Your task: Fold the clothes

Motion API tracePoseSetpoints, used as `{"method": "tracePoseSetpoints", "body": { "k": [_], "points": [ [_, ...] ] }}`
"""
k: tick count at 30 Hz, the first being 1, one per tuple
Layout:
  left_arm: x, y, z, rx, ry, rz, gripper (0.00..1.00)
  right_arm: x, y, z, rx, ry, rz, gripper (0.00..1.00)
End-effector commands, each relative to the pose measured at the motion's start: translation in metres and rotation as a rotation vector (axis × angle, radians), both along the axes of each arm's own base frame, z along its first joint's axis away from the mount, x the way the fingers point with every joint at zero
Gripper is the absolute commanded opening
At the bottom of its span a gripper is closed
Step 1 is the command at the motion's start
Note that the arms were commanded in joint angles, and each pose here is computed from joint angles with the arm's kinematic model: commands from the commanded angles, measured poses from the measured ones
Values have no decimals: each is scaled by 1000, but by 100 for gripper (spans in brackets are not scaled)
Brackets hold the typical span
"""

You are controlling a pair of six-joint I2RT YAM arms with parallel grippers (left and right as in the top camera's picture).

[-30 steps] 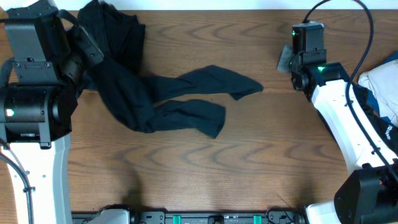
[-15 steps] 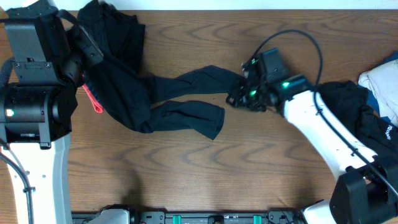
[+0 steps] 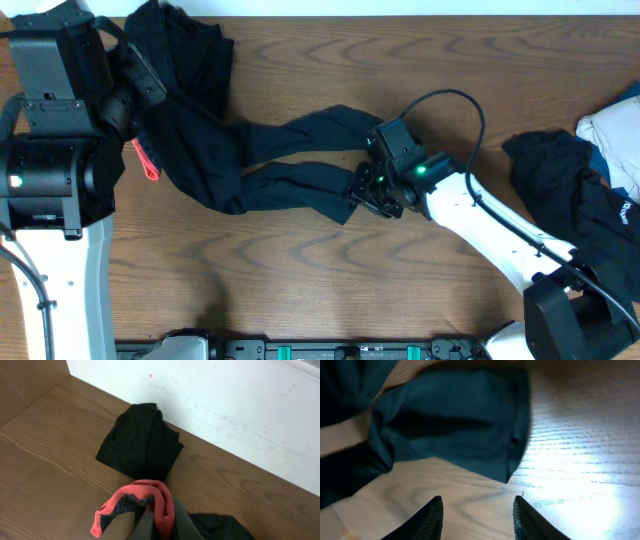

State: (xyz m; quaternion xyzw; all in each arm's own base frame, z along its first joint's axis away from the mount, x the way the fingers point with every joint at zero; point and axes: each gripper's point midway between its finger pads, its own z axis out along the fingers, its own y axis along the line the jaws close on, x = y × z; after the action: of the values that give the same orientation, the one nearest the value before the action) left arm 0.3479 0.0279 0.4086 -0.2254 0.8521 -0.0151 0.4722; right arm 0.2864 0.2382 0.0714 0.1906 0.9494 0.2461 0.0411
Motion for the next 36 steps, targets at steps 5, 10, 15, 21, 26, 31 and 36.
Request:
{"method": "tracePoseSetpoints", "body": {
  "k": [5, 10, 15, 21, 26, 31, 36],
  "points": [
    [-6, 4, 16, 20, -43, 11, 6, -4, 3, -16, 44, 49, -169, 43],
    [-6, 4, 16, 20, -41, 12, 6, -11, 11, -17, 39, 62, -195, 43],
    [-7, 4, 16, 20, -38, 11, 6, -15, 15, -20, 15, 60, -216, 43],
    [-8, 4, 14, 20, -32, 11, 6, -14, 14, -37, -18, 74, -227, 43],
    [-8, 4, 13, 21, -25, 11, 6, -15, 25, -55, 6, 124, -217, 43],
    [-9, 4, 13, 21, -24, 11, 6, -13, 27, -68, 1, 137, -216, 43],
    [-9, 4, 13, 21, -24, 11, 6, -15, 26, -70, -7, 144, -215, 43]
  ]
}}
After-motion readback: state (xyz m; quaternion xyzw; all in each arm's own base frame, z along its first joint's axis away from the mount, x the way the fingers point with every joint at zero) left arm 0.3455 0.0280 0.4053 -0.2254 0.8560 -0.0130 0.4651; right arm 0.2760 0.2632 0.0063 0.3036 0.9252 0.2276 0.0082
